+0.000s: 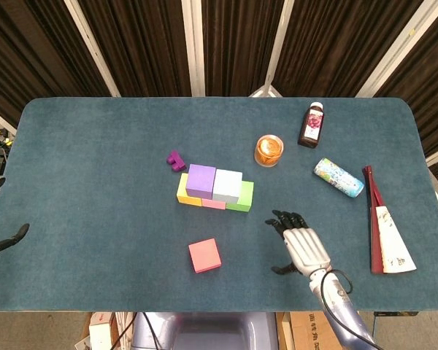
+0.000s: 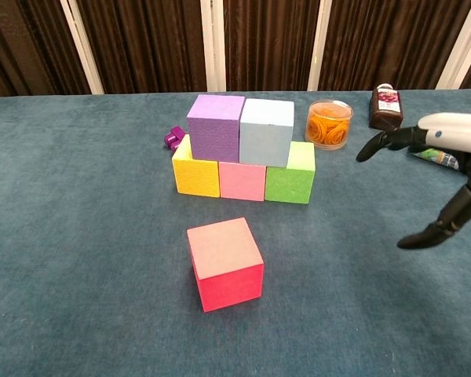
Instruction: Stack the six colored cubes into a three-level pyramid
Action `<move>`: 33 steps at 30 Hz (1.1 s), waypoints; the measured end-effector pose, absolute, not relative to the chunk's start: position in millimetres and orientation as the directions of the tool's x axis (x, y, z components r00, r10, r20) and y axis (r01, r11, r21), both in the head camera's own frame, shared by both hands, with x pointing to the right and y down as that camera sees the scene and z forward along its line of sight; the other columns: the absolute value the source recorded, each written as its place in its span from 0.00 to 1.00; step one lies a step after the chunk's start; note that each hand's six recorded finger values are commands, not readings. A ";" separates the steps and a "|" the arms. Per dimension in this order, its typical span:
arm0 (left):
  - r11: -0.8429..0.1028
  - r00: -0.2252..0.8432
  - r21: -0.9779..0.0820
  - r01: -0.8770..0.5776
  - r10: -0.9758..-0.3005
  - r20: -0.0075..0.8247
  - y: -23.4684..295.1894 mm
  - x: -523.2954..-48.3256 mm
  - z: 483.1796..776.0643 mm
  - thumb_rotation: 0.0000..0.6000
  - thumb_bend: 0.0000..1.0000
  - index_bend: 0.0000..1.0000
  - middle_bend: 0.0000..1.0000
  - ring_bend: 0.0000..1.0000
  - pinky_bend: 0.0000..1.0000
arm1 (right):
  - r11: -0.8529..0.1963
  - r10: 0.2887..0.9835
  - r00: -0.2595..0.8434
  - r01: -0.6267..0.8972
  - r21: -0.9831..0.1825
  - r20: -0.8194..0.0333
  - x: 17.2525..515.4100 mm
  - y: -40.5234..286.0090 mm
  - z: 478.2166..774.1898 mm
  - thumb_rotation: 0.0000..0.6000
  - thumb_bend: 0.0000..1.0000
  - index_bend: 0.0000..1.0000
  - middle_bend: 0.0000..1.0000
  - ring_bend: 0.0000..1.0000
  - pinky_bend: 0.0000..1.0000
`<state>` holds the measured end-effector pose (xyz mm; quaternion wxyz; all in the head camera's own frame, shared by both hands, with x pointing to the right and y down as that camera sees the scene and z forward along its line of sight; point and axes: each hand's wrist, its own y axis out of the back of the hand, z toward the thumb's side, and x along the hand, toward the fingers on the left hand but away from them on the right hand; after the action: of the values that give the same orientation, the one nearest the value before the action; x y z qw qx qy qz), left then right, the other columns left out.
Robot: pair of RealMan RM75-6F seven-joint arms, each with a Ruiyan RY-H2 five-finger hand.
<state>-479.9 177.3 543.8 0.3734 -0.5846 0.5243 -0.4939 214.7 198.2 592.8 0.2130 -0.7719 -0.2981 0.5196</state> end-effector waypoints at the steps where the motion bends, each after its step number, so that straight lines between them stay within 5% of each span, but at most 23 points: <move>1: -0.170 -0.040 -0.954 -0.246 -0.982 0.185 176.7 -480.4 544.0 1.00 0.27 0.10 0.04 0.00 0.00 | -0.736 0.676 0.306 0.236 -0.635 -0.670 213.0 202.5 592.8 1.00 0.10 0.19 0.10 0.01 0.00; 16: -0.172 -0.083 -0.949 -0.264 -0.976 0.200 174.3 -485.0 549.0 1.00 0.27 0.10 0.04 0.00 0.00 | -0.765 0.626 0.496 0.242 -0.596 -0.602 172.5 236.6 608.4 1.00 0.10 0.18 0.10 0.01 0.00; 23: -0.169 -0.098 -0.951 -0.259 -0.975 0.200 173.1 -487.0 549.0 1.00 0.27 0.10 0.04 0.00 0.00 | -0.753 0.636 0.509 0.243 -0.612 -0.580 152.7 228.6 609.0 1.00 0.10 0.08 0.10 0.01 0.00; 33: -0.170 -0.102 -0.950 -0.261 -0.974 0.203 172.5 -488.2 548.8 1.00 0.27 0.10 0.04 0.00 0.00 | -0.765 0.621 0.503 0.219 -0.606 -0.602 131.3 220.8 615.1 1.00 0.10 0.07 0.10 0.01 0.00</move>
<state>-488.2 172.5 548.8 0.3503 -0.5713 0.5405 -0.5087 131.3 220.8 615.1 0.2331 -0.8349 -0.2514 0.4306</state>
